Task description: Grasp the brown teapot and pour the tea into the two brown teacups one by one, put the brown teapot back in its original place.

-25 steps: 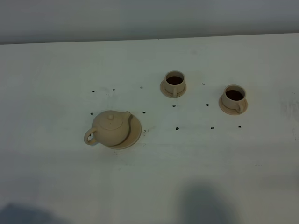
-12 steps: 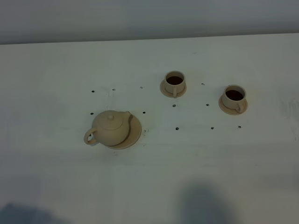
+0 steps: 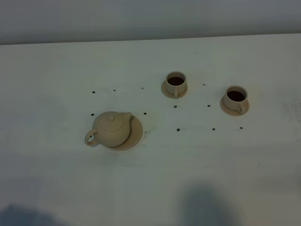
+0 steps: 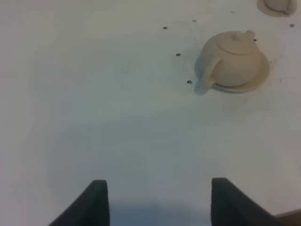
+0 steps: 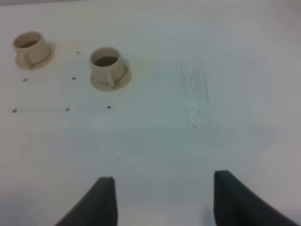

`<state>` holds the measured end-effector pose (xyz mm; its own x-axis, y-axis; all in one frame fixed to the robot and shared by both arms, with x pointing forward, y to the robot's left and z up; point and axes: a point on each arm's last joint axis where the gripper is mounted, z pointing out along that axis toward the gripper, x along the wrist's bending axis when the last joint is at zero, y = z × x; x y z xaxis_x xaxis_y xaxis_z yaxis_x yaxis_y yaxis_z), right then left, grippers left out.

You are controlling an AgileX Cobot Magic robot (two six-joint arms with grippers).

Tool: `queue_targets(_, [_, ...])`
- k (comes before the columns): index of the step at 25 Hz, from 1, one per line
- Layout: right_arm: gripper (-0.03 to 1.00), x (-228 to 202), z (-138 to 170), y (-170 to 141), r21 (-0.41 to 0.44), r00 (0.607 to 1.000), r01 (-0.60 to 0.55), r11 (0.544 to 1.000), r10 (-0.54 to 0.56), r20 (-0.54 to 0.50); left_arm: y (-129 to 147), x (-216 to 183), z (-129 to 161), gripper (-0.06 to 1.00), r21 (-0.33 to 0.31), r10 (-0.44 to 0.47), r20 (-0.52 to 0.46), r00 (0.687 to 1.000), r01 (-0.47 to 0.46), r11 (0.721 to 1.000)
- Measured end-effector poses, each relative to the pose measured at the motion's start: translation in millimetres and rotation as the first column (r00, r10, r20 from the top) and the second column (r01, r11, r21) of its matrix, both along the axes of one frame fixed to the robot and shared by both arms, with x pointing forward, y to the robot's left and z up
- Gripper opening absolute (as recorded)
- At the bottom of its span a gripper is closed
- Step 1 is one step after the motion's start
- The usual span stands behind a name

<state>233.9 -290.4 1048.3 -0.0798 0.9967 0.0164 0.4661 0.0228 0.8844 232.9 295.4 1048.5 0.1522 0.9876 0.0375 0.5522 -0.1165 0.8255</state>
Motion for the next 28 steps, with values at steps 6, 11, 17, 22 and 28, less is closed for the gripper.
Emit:
queue_targets(6, [0.45,0.0,0.0,0.0,0.000,1.000,0.000,1.000,0.000,0.000,0.1,0.0,0.0,0.53,0.001,0.000,0.000,1.000,0.000,1.000])
queue_targets(11, [0.45,0.0,0.0,0.0,0.000,1.000,0.000,1.000,0.000,0.000,0.2,0.0,0.0,0.53,0.002,0.001,0.000,1.000,-0.001,1.000])
queue_targets(17, [0.45,0.0,0.0,0.0,0.000,1.000,0.000,1.000,0.000,0.000,0.2,0.0,0.0,0.53,0.002,0.003,0.000,1.000,-0.003,1.000])
queue_targets(22, [0.45,0.0,0.0,0.0,0.000,1.000,0.000,1.000,0.000,0.000,0.3,0.0,0.0,0.53,0.003,0.006,0.000,1.000,-0.006,1.000])
queue_targets(28, [0.45,0.0,0.0,0.0,0.000,1.000,0.000,1.000,0.000,0.000,0.2,0.4,0.0,0.53,0.009,0.075,0.001,0.997,-0.075,0.997])
